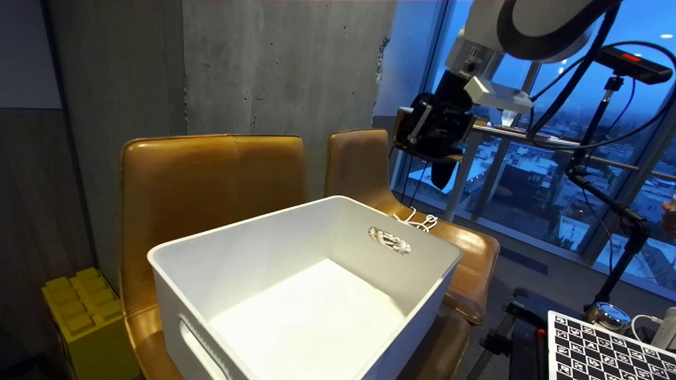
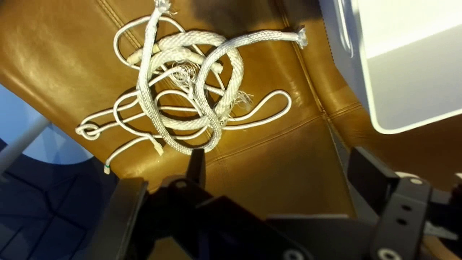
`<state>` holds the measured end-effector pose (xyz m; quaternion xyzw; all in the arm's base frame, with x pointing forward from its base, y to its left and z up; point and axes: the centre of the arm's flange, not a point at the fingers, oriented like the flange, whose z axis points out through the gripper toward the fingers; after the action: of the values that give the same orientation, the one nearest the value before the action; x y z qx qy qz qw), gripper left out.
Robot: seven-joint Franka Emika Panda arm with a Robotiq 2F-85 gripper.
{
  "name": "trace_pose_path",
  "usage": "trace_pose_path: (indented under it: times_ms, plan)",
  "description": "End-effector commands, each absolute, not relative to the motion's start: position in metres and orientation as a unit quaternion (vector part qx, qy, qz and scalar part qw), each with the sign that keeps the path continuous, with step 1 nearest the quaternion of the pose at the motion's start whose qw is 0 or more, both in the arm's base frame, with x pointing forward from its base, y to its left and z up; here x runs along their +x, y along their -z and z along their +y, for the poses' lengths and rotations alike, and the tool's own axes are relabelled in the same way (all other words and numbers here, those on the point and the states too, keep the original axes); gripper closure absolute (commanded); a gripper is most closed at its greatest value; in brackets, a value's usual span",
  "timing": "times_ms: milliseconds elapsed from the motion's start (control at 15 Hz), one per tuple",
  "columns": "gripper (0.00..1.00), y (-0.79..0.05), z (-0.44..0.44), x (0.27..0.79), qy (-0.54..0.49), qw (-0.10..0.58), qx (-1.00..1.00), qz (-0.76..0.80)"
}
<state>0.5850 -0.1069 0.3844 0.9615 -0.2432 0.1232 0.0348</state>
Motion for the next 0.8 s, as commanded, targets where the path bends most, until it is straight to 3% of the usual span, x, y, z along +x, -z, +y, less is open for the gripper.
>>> trace_pose_path:
  times_ms: [0,733]
  plan:
    - [0.00,-0.339,-0.128,0.614,-0.115,0.051,0.943,-0.307]
    - [0.00,-0.203,-0.190,0.632,-0.058,0.107,0.917,-0.380]
